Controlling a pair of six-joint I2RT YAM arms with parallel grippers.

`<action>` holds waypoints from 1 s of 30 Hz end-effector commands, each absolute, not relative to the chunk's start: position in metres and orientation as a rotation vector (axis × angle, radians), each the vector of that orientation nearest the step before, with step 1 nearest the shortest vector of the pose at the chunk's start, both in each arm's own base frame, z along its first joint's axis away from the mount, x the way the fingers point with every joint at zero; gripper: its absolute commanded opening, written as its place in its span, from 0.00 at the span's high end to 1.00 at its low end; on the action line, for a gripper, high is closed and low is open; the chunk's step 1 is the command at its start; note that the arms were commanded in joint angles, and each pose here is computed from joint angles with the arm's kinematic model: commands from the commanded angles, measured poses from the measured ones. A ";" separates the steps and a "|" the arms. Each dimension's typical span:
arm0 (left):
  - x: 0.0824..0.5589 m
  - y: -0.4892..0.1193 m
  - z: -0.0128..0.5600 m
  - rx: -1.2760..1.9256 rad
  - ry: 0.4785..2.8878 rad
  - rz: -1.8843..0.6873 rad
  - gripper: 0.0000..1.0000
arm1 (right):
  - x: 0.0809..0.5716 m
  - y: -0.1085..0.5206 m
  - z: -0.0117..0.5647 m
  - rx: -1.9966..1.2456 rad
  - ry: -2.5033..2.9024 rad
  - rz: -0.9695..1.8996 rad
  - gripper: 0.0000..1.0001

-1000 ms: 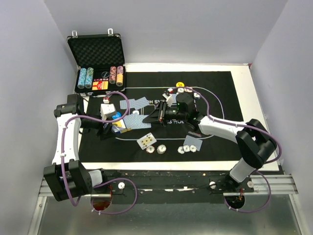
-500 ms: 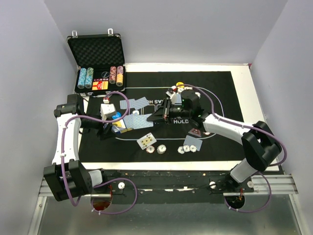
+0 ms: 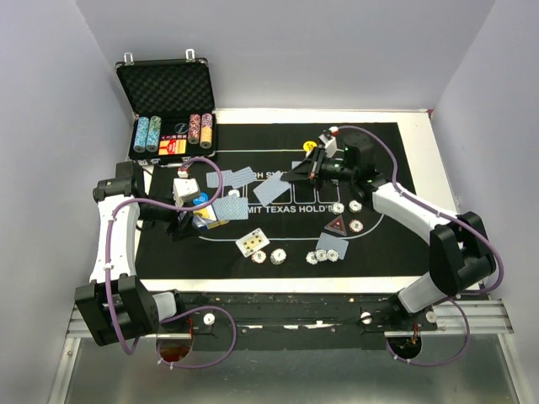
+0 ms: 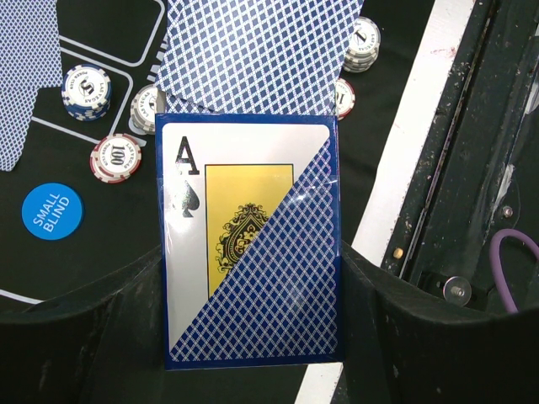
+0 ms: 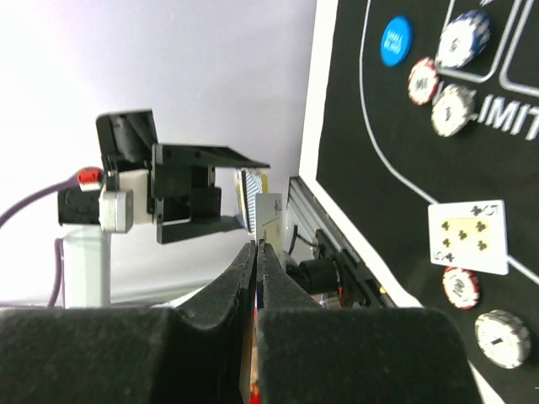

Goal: Distribute texas hold em gaming equipment

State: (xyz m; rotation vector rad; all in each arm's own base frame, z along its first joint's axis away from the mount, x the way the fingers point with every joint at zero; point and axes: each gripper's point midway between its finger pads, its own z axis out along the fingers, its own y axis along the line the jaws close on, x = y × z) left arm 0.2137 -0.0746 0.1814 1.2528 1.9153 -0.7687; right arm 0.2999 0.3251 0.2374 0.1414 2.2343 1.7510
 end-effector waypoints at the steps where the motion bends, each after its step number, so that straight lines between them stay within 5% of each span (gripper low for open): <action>1: 0.165 -0.093 0.199 1.151 2.011 -1.036 0.88 | 0.307 0.310 0.241 0.110 2.236 1.755 0.91; 8: 0.166 -0.093 0.199 1.149 2.016 -1.038 0.88 | 0.345 0.280 0.209 0.215 2.227 1.686 0.99; 24: 0.165 -0.092 0.202 1.153 2.014 -1.016 0.88 | 0.483 0.209 0.074 0.491 2.332 1.092 0.99; 30: 0.166 -0.093 0.203 1.147 2.012 -1.024 0.88 | 0.486 0.193 0.045 0.535 2.404 0.875 0.75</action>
